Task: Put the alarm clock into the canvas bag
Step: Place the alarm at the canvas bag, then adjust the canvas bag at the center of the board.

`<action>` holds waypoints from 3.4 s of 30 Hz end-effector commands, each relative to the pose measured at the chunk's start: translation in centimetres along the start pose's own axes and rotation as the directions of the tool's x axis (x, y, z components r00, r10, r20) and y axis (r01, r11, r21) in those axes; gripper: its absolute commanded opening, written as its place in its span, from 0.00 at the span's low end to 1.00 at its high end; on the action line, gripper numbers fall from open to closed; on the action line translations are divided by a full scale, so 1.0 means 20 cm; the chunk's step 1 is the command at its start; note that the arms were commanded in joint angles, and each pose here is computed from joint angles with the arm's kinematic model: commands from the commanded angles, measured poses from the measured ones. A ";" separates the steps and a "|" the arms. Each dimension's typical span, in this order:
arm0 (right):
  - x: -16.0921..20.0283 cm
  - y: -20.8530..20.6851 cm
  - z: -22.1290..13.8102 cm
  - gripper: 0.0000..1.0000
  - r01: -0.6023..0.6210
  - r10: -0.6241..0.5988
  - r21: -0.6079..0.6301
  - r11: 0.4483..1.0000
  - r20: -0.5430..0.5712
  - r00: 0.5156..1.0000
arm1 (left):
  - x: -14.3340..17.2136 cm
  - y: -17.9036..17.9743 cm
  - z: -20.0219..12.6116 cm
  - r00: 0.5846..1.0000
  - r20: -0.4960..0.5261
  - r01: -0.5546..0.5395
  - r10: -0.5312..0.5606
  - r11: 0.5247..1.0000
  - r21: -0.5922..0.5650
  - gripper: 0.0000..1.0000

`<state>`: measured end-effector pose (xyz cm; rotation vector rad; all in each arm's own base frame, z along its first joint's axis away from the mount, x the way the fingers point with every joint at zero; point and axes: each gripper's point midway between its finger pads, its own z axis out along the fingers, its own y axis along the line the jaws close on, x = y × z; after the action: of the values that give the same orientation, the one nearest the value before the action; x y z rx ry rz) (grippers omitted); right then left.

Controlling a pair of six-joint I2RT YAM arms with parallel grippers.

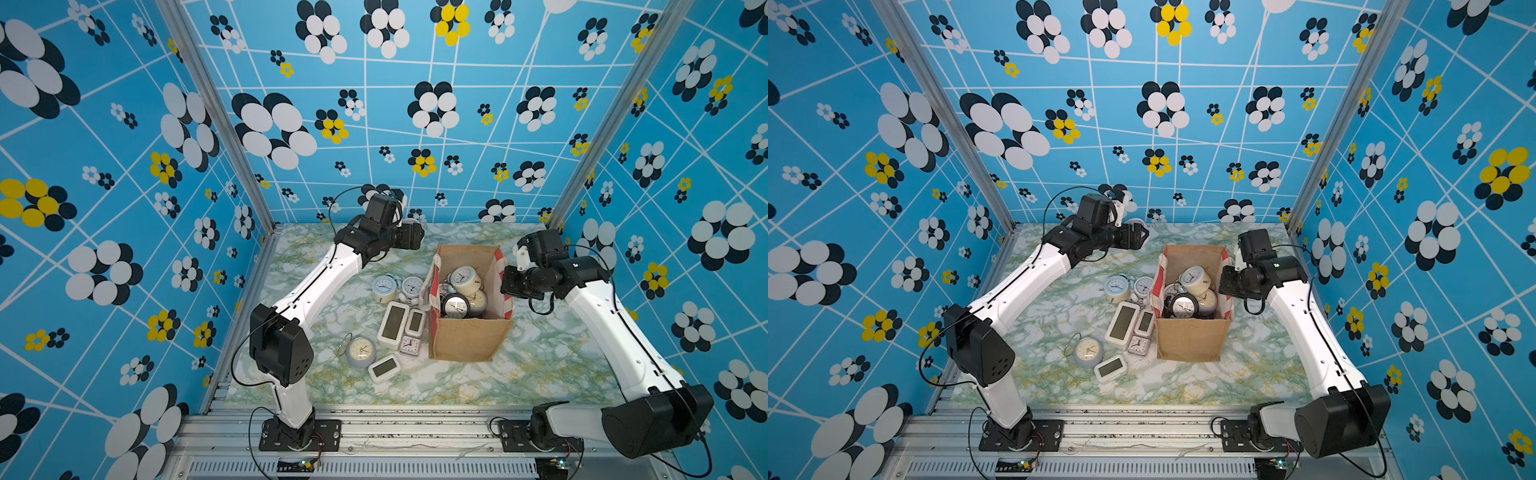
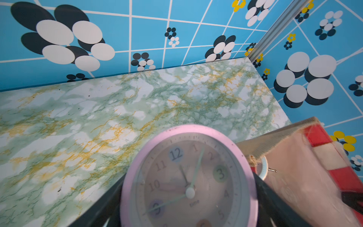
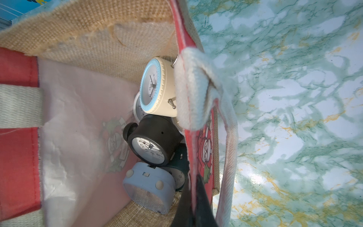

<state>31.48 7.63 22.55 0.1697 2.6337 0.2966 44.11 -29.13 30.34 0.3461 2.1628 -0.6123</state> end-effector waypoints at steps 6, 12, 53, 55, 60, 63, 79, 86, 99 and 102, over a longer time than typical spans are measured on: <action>0.00 0.02 -0.02 0.00 -0.002 0.003 -0.027 1.000 0.025 1.000 | -0.03 -0.46 -0.16 0.989 0.043 -0.143 0.139 0.984 0.106 0.48; -0.01 0.03 -0.01 0.00 -0.002 0.003 -0.040 0.999 0.024 1.000 | 0.10 -0.71 -0.06 0.988 -0.004 -0.150 0.153 0.972 0.179 0.48; 0.01 0.03 -0.01 0.00 0.022 -0.022 -0.035 0.999 0.018 1.000 | 0.21 -0.59 0.20 0.996 -0.082 0.033 -0.034 0.999 -0.007 1.00; 0.01 0.02 -0.01 0.00 0.023 -0.022 -0.033 0.999 0.018 1.000 | 0.18 -0.60 0.15 0.998 -0.061 0.018 -0.018 1.000 -0.005 0.99; 0.02 0.02 -0.01 0.00 0.023 -0.022 -0.030 0.999 0.016 1.000 | 0.13 -0.59 0.02 0.999 -0.029 -0.016 0.015 1.000 -0.027 0.93; 0.02 0.01 -0.01 0.00 0.023 -0.023 -0.024 0.999 0.021 1.000 | 0.14 -0.51 -0.03 0.998 -0.040 -0.042 0.039 0.995 -0.092 0.92; 0.02 0.01 -0.01 0.00 0.015 -0.015 -0.023 1.000 0.022 1.000 | 0.47 -0.31 -0.02 0.953 -0.267 0.123 -0.144 0.988 -0.093 0.40; 0.02 0.03 -0.01 0.00 0.002 -0.002 -0.042 0.999 0.019 1.000 | 0.40 -0.45 -0.03 0.960 -0.233 0.172 -0.156 0.984 0.048 0.08; 0.04 0.04 -0.01 0.00 -0.012 0.013 -0.060 0.998 0.016 1.000 | 0.31 -0.51 -0.03 0.959 -0.211 0.218 -0.187 0.967 0.135 0.00; 0.04 0.02 -0.01 0.00 -0.007 0.008 -0.038 0.999 0.020 1.000 | 0.29 -0.49 -0.04 0.961 -0.202 0.218 -0.191 0.968 0.125 0.09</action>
<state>31.42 8.20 22.55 0.1670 2.6000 0.3529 35.15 -36.35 24.25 0.2754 2.5009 -0.7749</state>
